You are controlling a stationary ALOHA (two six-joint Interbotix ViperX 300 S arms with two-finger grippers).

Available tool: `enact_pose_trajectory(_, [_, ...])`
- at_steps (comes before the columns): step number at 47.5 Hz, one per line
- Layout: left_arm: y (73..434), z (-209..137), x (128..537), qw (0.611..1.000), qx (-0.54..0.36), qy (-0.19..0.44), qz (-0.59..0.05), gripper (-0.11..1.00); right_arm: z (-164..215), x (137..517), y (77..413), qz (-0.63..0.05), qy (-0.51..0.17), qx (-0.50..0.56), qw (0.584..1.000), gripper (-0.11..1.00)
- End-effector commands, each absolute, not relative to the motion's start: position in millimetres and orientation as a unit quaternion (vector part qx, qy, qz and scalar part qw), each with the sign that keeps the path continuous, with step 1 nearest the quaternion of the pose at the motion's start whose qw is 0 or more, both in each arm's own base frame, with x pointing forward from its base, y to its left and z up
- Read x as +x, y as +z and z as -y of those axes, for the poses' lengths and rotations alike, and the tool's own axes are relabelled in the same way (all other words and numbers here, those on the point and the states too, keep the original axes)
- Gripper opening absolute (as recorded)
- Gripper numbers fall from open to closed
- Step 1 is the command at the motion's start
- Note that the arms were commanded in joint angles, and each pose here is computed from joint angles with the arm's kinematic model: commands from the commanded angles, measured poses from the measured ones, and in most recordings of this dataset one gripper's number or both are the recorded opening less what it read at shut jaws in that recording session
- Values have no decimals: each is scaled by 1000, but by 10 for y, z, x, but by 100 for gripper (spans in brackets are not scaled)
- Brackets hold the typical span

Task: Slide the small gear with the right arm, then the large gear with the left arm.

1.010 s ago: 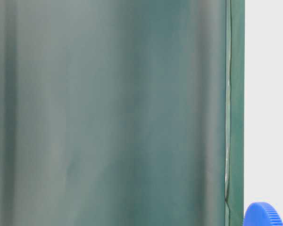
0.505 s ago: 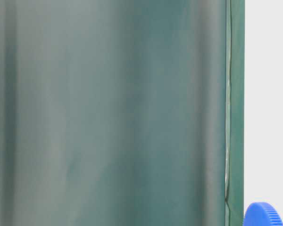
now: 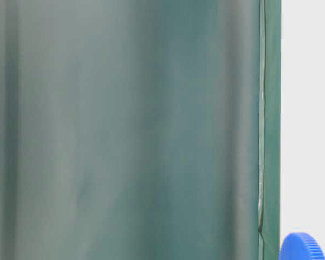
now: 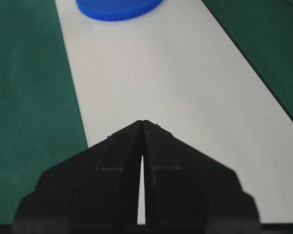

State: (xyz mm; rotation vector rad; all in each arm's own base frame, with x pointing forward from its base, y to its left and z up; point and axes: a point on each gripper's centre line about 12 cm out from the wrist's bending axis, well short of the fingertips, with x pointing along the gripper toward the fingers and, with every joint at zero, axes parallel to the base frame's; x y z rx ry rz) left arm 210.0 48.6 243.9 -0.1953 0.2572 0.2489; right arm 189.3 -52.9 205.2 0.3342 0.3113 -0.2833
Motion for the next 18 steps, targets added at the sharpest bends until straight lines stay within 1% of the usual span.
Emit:
enact_pose_trajectory(1, [2485, -441, 2126, 982, -94, 112, -116, 0, 527, 1914, 2095, -147, -137, 167, 965, 50])
enact_pose_trajectory(9, [2447, -374, 2130, 983, -94, 97, -122, 0, 500, 1915, 2092, -144, -126, 166, 967, 50])
enact_pose_trajectory(18, [2442, -285, 2138, 986, -91, 76, -121, 0, 401, 1931, 2089, -133, -89, 164, 973, 50])
